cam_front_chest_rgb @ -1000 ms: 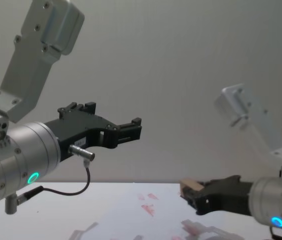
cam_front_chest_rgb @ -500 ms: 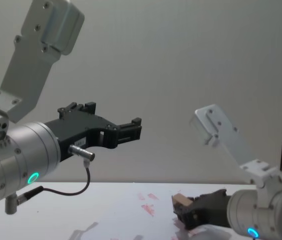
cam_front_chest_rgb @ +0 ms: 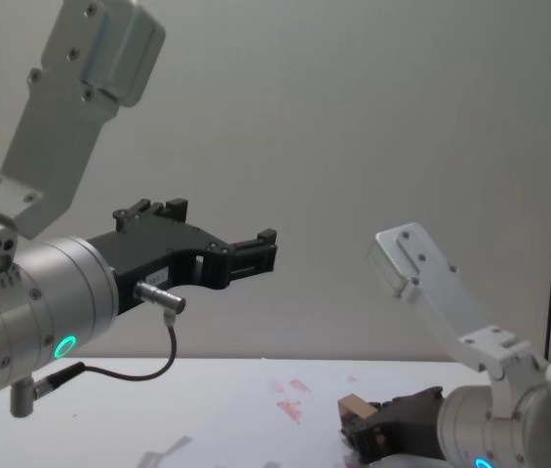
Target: Use the one hand to pick up the stamp and affix it onto the A4 paper.
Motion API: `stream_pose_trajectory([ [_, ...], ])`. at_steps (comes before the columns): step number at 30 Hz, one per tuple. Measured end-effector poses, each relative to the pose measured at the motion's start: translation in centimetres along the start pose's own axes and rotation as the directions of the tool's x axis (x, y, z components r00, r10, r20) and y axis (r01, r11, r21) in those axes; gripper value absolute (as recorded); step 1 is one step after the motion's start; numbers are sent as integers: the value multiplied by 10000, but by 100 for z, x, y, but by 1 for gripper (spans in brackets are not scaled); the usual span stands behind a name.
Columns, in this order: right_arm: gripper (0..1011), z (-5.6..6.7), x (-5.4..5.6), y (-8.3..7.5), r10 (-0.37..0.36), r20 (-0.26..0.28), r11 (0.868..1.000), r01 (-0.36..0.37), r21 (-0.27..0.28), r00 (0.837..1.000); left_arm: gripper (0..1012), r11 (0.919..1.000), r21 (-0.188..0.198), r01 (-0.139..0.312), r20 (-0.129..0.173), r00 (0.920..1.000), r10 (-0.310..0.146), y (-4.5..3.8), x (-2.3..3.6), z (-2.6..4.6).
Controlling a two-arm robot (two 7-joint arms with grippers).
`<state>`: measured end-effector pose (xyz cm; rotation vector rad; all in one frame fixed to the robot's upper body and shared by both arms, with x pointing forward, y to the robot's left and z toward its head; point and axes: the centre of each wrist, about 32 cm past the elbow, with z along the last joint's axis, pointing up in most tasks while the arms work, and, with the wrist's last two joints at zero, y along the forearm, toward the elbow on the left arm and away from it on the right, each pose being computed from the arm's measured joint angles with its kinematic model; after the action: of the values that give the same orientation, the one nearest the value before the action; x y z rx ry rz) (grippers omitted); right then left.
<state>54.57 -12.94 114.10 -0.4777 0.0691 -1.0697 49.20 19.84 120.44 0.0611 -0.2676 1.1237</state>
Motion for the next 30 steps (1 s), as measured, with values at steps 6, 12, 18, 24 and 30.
stream_pose_trajectory([
  [6,221,2,-4,11,-51,-127,9999,49,-135,9999,1003,10000,0,0,0,10000,0,0,0,0],
  [12,221,6,9,23,-150,-285,9996,144,-236,9995,1003,10000,0,0,1,10000,0,0,0,0],
  [18,221,13,29,25,-209,-417,9996,200,-217,9989,1003,10000,0,0,0,10000,0,0,0,0],
  [24,221,74,80,6,-237,-656,9997,240,42,9976,1003,10000,0,0,0,10000,0,0,0,0],
  [30,221,255,159,-70,-121,-1008,9968,200,773,9948,1003,10000,0,1,1,10000,-1,0,0,0],
])
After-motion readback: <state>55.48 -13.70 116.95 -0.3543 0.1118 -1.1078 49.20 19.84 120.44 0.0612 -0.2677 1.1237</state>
